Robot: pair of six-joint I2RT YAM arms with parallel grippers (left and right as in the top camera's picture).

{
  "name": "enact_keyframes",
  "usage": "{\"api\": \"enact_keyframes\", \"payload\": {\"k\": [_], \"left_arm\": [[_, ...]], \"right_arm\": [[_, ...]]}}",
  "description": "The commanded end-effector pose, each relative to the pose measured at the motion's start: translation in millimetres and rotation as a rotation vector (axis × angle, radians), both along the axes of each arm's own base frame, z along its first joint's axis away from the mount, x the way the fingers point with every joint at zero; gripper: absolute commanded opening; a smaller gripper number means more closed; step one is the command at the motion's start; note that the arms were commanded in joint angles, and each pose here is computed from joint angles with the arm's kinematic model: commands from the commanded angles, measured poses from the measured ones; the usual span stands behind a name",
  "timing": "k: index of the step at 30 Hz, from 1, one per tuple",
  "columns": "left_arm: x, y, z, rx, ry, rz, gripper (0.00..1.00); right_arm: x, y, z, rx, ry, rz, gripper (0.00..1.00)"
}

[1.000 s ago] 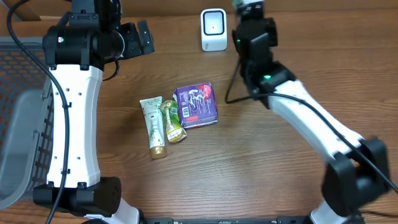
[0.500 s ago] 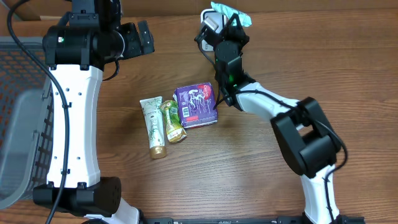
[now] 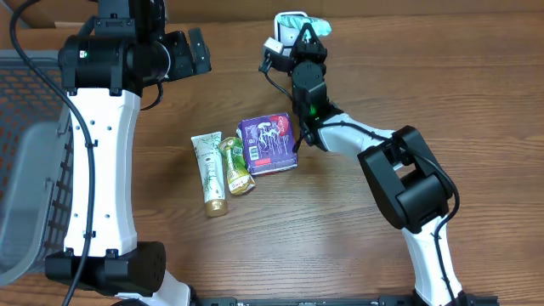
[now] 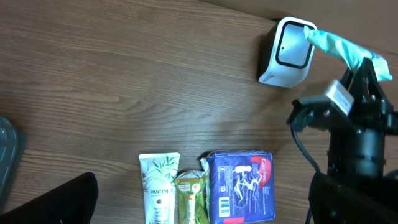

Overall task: Scan the item barcode
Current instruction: 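Hold the wipes pack in front of the white scanner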

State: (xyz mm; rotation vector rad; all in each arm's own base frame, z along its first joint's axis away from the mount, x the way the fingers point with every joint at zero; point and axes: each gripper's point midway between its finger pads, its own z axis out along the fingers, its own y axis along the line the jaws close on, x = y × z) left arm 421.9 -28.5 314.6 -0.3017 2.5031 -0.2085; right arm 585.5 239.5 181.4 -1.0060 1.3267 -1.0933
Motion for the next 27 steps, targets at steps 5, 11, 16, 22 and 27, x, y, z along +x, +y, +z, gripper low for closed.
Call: {"api": "enact_keyframes", "payload": {"k": [5, 11, 16, 22, 27], "left_arm": [[0.2, -4.2, 3.7, 0.005, -0.012, -0.027, 1.0], [0.2, -4.0, 3.7, 0.005, -0.012, -0.026, 1.0], [0.2, -4.2, 3.7, 0.005, -0.012, -0.027, 1.0], [0.2, -4.0, 3.7, 0.005, -0.012, -0.026, 1.0], [0.2, -4.2, 3.7, 0.005, -0.012, -0.026, 1.0]], "right_arm": [[20.8, 1.0, 29.8, 0.066, -0.024, 0.027, 0.04], [22.8, -3.6, 18.4, 0.041, 0.021, 0.018, 0.04], [22.8, -4.3, 18.3, -0.002, 0.023, 0.013, 0.04], [23.1, -9.2, 18.6, -0.033, 0.024, -0.009, 0.04], [23.4, -14.1, 18.7, -0.034, 0.024, -0.033, 0.04]]}}
